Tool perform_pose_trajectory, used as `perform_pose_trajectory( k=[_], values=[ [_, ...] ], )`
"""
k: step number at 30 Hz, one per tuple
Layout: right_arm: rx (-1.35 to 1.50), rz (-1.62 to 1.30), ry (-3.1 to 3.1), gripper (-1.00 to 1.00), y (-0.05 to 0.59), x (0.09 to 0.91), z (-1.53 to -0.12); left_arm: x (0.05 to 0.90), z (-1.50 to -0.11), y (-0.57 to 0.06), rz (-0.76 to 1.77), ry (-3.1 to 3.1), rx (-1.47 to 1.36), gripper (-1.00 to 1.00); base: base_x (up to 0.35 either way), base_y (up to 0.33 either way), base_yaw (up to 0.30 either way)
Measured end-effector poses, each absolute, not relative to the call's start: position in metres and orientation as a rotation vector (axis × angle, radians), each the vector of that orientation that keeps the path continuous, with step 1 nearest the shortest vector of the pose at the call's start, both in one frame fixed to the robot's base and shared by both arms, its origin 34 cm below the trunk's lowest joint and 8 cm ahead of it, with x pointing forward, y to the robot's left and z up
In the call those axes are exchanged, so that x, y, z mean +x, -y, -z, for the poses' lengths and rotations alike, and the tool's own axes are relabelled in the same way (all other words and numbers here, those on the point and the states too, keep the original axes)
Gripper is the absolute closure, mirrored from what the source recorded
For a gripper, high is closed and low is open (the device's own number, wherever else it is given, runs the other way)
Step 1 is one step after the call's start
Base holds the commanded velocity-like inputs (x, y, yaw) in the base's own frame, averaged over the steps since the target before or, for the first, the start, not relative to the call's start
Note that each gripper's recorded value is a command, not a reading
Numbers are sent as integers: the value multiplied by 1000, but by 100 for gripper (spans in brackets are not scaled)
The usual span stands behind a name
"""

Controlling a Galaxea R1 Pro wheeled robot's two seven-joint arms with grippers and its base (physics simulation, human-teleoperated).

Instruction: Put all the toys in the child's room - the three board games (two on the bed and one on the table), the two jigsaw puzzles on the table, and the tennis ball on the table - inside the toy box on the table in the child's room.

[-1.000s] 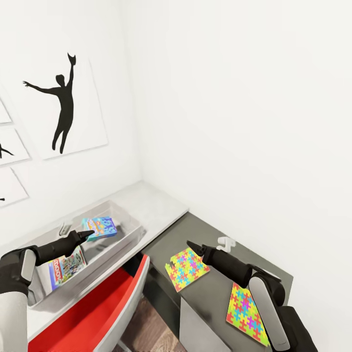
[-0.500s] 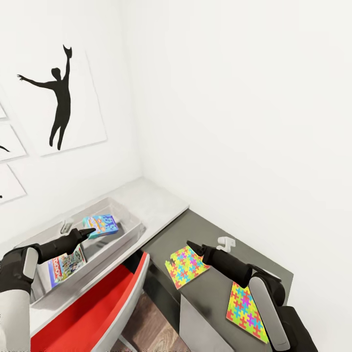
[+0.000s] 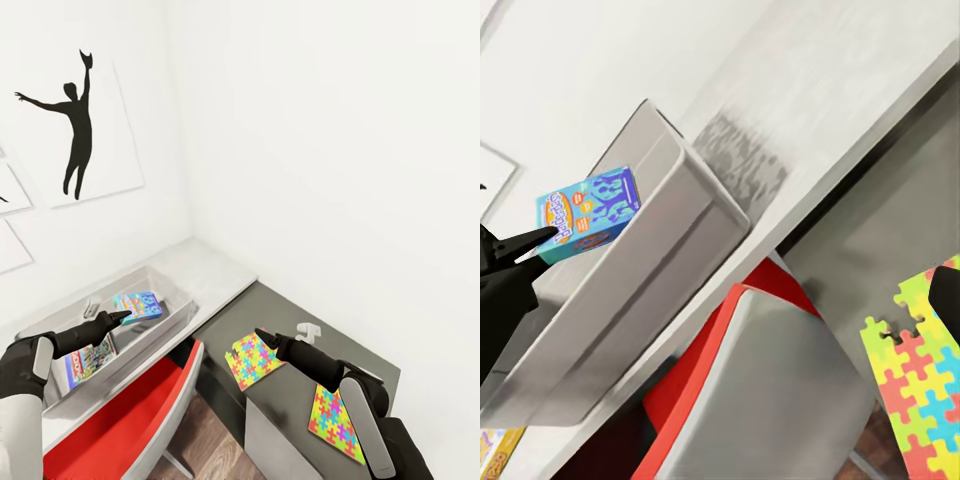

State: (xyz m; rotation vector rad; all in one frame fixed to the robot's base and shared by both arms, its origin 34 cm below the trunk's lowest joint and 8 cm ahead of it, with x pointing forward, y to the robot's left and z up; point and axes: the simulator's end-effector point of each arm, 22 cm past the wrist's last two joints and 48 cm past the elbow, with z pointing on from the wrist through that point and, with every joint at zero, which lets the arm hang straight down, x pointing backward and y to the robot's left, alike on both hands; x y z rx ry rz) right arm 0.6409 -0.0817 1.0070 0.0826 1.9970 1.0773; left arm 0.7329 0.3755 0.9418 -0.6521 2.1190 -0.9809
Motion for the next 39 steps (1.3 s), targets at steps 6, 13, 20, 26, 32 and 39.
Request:
perform_pose_trajectory(
  k=[6, 13, 20, 26, 32, 39],
  values=[
    [85, -1078, -2002, -100, 82, 641, -1004, 733, -939, -374, 983, -2123, -655, 100, 0, 0, 0],
    [80, -1067, -2008, -100, 86, 641, -1002, 733, -938, -373, 985, -2123, -655, -100, 0, 0, 0],
    [53, -1104, -1983, -100, 83, 638, -1009, 733, -938, -375, 982, -2123, -655, -100, 0, 0, 0],
    [49, -1111, -1978, -100, 82, 638, -1010, 732, -939, -378, 975, -2126, -656, -100, 0, 0, 0],
    [49, -1111, -1978, -100, 82, 638, -1010, 732, -948, -392, 961, -2113, -643, -100, 0, 0, 0],
    [42, -1106, -1982, -100, 84, 637, -1009, 721, -1012, -453, 996, -1997, -522, -100, 0, 0, 0]
  ],
)
